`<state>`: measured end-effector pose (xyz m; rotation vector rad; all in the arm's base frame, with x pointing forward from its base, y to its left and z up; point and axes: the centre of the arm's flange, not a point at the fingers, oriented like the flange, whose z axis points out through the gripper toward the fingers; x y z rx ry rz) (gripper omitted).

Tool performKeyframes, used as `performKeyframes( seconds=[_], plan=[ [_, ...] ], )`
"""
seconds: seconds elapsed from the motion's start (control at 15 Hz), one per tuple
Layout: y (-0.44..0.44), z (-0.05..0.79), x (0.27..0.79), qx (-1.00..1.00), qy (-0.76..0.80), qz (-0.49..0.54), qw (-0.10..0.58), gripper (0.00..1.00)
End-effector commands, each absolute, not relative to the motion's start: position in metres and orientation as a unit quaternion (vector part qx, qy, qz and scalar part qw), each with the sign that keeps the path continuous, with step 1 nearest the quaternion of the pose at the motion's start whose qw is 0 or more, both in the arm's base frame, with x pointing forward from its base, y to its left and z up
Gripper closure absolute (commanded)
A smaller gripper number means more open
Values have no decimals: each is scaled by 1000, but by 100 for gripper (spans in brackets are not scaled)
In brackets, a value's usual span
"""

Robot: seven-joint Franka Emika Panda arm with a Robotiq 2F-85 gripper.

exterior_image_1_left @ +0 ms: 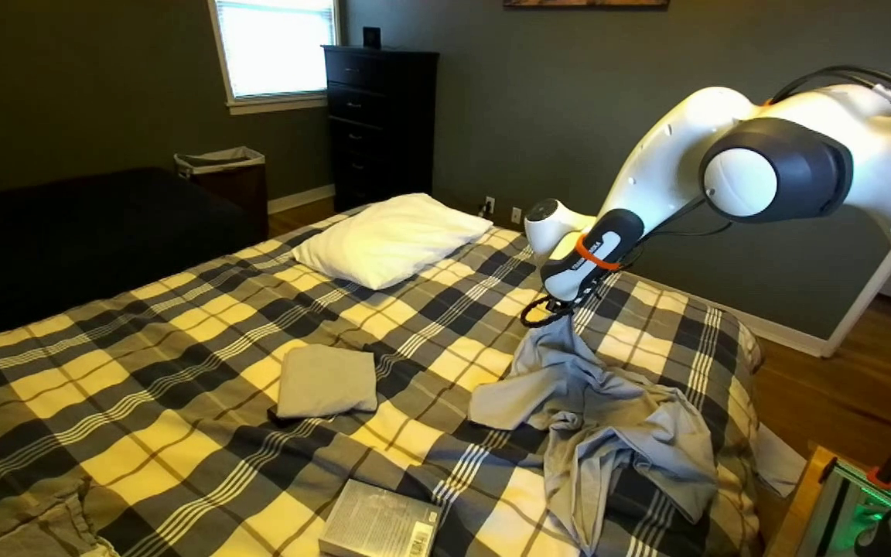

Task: Stretch out the brown cloth on the bed

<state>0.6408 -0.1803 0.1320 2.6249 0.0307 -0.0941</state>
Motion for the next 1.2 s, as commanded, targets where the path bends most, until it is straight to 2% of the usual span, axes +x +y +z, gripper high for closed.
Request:
performKeyframes(
  seconds=[0.0,0.33,0.67,1.13],
  plan=[
    [-227,142,649,951,-63,7,302,100],
    [-294,175,665,918,-133,66,368,100],
    [-314,183,694,896,-143,91,410,100],
    [-350,178,700,856,-215,64,466,100]
  ],
)
